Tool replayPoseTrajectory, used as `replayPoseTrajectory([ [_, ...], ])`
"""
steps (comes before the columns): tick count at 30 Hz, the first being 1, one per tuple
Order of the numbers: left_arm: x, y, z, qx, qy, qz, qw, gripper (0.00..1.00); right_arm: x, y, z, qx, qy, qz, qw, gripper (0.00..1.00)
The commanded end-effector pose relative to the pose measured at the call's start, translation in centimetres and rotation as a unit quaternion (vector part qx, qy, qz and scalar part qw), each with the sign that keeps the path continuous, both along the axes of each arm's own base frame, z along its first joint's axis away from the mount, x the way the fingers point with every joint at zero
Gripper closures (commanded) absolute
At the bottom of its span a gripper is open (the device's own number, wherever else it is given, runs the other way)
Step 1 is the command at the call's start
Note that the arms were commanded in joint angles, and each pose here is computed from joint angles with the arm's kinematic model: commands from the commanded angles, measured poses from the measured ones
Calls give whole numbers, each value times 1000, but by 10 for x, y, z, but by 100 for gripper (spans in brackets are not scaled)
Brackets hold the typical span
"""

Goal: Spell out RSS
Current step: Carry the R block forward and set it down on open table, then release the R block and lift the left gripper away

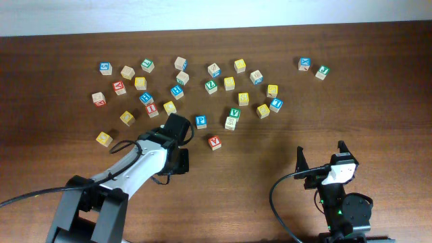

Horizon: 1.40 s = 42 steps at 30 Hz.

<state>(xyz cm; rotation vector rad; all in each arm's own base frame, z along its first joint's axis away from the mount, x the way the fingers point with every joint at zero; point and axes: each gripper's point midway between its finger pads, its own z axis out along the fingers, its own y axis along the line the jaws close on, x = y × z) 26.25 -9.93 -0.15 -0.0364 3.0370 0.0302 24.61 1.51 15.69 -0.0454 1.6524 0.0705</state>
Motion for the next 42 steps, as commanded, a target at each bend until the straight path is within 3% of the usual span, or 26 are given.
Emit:
replayPoseTrajectory([
  [1, 8, 2, 1, 11, -8, -3, 1000, 68, 0, 0, -3, -1, 2, -1, 1000, 2],
  [11, 9, 2, 13, 25, 4, -59, 998, 73, 0, 0, -3, -1, 2, -1, 1000, 2],
  [21, 4, 0, 14, 16, 17, -60, 998, 72, 0, 0, -3, -1, 2, -1, 1000, 2],
  [24, 7, -2, 14, 9, 10, -19, 1000, 73, 0, 0, -3, -1, 2, -1, 1000, 2],
  [38, 4, -6, 13, 0, 16, -42, 999, 70, 0, 0, -3, -1, 2, -1, 1000, 2],
  [39, 4, -6, 13, 0, 17, -42, 999, 69, 0, 0, -3, -1, 2, -1, 1000, 2],
  [40, 4, -6, 13, 0, 17, -42, 999, 60, 0, 0, -3, -1, 2, -1, 1000, 2],
  [41, 5, -4, 13, 4, 16, -41, 999, 43, 0, 0, -3, -1, 2, -1, 1000, 2],
  [42, 5, -5, 13, 3, 15, -41, 999, 35, 0, 0, -3, -1, 2, -1, 1000, 2],
])
